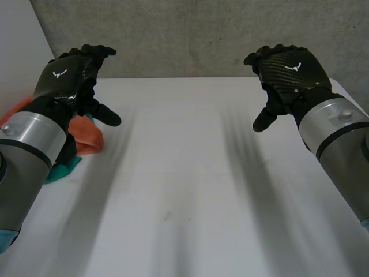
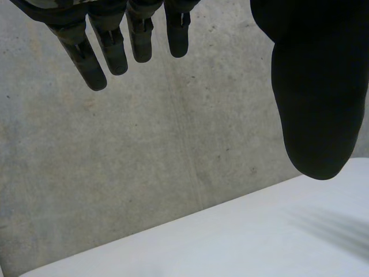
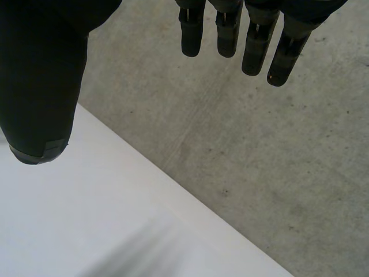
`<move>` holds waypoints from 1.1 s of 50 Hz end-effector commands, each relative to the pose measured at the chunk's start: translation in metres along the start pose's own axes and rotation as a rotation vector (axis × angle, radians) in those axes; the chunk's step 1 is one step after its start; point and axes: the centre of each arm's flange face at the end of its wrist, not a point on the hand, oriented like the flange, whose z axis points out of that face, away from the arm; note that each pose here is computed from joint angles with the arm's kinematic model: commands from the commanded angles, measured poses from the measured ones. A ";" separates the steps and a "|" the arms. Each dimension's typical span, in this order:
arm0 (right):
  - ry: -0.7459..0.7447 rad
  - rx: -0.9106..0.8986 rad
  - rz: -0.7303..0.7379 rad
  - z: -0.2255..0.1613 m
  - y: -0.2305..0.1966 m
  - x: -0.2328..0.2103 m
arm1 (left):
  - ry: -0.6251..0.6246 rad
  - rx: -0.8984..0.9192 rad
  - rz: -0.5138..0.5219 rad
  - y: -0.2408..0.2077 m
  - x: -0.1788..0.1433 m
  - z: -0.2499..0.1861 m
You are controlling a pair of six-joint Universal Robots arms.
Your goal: Fold the laundry.
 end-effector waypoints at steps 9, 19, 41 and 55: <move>-0.111 -0.128 -0.144 0.002 0.022 -0.012 | 0.005 -0.029 0.276 0.011 -0.015 0.034; -0.178 -0.221 -0.145 -0.010 0.057 -0.021 | -0.005 -0.166 0.522 0.066 -0.078 0.087; -0.251 -0.307 -0.129 -0.034 0.107 -0.037 | -0.083 -0.283 0.754 0.178 -0.184 0.158; -0.159 -0.302 -0.118 -0.019 0.105 -0.011 | -0.037 -0.028 0.739 0.077 -0.086 0.153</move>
